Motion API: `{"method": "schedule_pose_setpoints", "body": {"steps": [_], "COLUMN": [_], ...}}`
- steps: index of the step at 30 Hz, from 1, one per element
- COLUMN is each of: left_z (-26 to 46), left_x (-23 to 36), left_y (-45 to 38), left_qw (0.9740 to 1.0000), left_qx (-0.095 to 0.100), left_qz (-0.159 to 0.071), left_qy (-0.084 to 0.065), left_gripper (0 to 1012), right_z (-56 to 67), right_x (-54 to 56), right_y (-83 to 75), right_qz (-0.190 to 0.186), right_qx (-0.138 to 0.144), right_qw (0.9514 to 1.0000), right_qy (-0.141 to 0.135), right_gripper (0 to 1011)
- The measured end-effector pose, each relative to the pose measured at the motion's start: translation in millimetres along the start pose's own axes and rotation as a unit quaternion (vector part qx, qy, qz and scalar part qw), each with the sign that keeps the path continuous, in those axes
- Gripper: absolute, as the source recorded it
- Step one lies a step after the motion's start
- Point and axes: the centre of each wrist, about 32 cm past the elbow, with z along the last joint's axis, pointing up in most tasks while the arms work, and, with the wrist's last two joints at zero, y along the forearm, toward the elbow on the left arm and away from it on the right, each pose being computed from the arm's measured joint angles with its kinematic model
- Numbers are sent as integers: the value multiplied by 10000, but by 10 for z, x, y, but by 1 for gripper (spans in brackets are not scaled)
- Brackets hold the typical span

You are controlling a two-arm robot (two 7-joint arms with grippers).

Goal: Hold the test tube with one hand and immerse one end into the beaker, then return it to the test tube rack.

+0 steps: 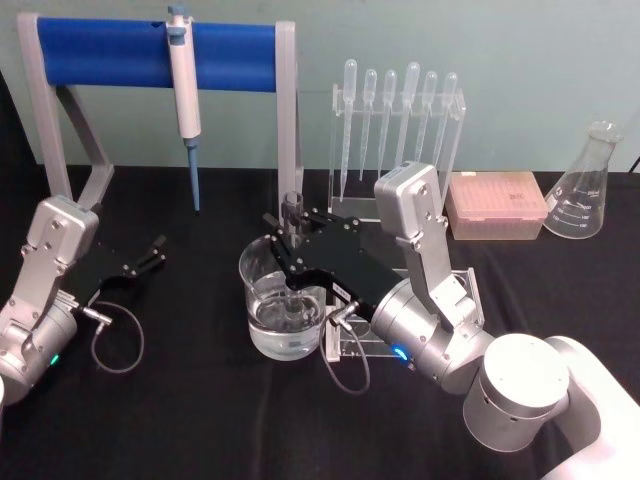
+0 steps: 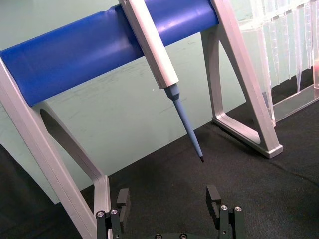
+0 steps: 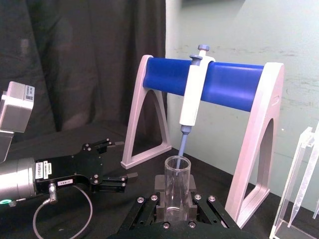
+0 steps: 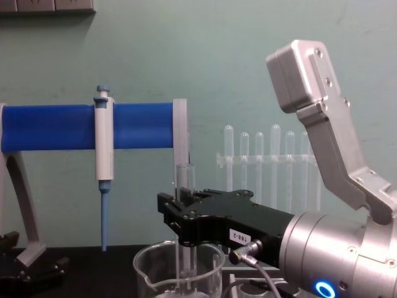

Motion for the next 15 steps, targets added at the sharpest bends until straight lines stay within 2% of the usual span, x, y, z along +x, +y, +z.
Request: {"method": "schedule_pose_setpoints", "body": {"steps": [15], "left_z": [0], "left_x": [0], "left_y": [0], "left_qw": [10000], "left_qx": [0], "left_qz": [0], "left_qy": [0], "left_gripper": [1000], "right_z": [0], "right_x": [0], "right_y": [0], "right_qz": [-3], "right_qx": [0], "right_qw": [10000], "right_qy": [0], "right_gripper": [228]}}
